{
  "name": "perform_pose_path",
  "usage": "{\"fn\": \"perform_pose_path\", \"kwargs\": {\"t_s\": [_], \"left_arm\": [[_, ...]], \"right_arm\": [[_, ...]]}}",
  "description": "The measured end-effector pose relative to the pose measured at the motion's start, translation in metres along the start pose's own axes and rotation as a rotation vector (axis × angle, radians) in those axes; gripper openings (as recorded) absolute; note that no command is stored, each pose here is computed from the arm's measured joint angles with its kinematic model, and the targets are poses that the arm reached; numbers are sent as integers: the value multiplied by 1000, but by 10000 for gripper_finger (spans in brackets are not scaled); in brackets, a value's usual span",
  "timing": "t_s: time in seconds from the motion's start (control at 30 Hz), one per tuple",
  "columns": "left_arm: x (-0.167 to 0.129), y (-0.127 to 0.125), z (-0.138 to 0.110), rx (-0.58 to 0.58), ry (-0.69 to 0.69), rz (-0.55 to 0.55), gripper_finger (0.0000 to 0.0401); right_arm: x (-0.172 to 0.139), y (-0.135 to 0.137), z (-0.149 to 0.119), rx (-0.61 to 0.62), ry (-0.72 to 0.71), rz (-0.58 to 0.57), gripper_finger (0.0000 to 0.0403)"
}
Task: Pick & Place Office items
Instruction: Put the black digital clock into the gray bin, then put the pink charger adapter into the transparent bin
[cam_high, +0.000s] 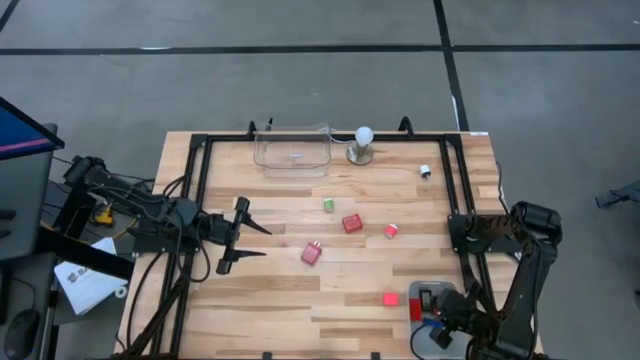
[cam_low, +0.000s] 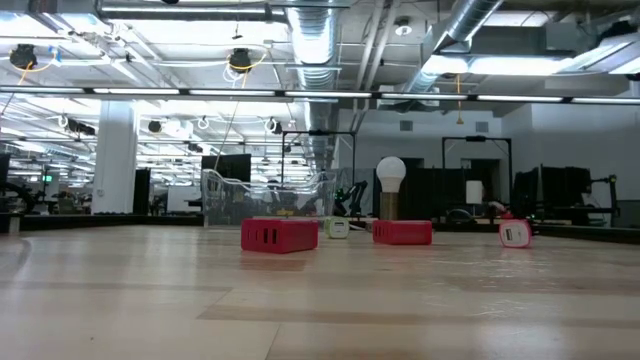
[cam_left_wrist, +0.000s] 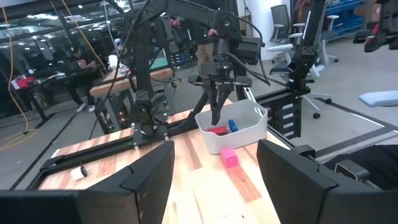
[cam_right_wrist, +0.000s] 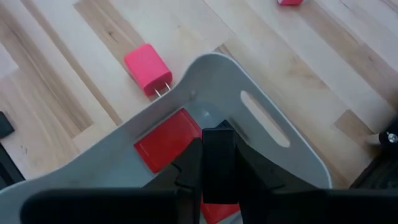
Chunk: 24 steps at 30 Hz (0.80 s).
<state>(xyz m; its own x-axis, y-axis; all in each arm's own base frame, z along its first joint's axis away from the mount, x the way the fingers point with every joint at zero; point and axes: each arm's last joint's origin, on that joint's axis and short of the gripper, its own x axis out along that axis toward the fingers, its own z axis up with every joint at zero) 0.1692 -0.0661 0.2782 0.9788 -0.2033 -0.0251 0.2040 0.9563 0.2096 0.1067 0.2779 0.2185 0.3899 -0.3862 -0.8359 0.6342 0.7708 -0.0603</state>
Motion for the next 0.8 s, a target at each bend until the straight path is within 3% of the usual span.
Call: {"fn": "perform_pose_path", "kwargs": {"t_s": [0.43,0.67,0.8], "left_arm": [[0,0,0,-2,-3,-3,227],[0,0,0,-2,-4,-3,227],[0,0,0,-2,-4,-2,227]], "right_arm": [[1,0,1,-19,-12,-4,162],[1,1,8,-125,-164,37,174],[5,5,17,-217,-182,27,170]]}}
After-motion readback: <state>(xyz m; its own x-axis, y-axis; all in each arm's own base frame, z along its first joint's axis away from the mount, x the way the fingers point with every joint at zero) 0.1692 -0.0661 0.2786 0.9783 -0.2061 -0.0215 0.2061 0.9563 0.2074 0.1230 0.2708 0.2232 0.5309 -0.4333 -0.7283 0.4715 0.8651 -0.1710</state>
